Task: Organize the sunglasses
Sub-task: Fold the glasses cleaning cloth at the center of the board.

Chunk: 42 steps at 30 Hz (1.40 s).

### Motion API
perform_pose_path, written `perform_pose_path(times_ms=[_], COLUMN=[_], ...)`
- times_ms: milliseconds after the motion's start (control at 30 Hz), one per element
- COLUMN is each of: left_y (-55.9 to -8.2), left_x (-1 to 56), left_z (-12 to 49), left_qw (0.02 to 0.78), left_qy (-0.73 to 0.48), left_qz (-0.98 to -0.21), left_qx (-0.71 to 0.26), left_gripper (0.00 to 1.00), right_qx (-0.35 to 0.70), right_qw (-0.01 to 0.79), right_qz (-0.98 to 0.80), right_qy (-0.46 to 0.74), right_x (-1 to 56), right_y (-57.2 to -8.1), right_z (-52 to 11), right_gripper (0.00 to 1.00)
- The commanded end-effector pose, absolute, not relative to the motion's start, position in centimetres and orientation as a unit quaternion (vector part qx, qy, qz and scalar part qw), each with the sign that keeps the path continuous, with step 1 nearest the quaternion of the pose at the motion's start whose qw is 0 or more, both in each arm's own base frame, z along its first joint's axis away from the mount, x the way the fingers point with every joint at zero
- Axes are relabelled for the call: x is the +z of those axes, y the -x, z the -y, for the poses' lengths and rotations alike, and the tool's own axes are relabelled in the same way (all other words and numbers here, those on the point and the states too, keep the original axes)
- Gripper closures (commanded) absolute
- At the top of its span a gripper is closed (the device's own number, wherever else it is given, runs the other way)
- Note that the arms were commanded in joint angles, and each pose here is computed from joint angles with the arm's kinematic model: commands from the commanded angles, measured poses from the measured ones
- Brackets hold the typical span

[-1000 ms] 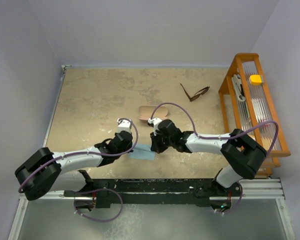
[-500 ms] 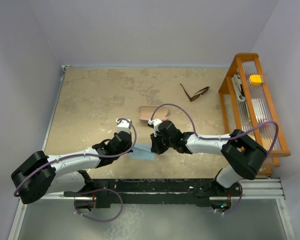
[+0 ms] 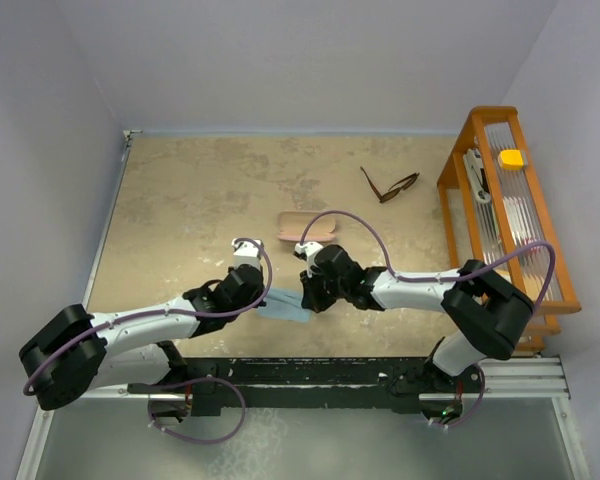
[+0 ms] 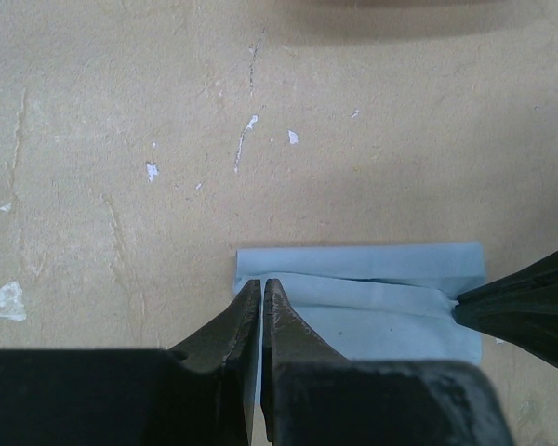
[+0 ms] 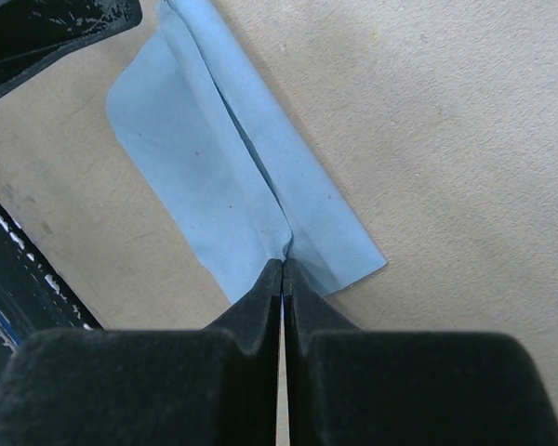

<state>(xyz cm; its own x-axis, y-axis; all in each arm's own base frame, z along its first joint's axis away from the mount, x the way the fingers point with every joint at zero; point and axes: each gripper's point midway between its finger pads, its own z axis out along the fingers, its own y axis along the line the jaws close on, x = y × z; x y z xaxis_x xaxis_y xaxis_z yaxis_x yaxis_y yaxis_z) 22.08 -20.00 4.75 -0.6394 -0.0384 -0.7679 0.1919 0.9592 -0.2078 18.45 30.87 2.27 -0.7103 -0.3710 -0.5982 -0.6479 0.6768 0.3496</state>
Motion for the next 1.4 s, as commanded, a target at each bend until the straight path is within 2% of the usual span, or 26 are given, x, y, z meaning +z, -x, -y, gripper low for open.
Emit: perform_pose_path(times_ms=[0, 433, 1367], left_y=[-22.5, -22.8, -22.7], left_x=[5.4, 4.1, 4.6], left_z=[20.2, 21.1, 20.7], left_qw=[0.438, 0.43, 0.432], left_qy=[-0.032, -0.044, -0.039], left_qz=[-0.887, -0.891, -0.89], left_qx=[-0.145, -0.142, -0.14], left_gripper=[0.98, 0.84, 0.87], right_qx=[0.295, 0.295, 0.306], right_qw=[0.269, 0.269, 0.262], right_qz=[-0.871, -0.87, -0.868], right_qy=[0.285, 0.289, 0.289], right_x=[3.7, 3.8, 3.8], right_y=[-18.6, -18.1, -16.6], right_z=[-31.5, -31.6, -31.5], right_gripper=[1.0, 1.0, 1.0])
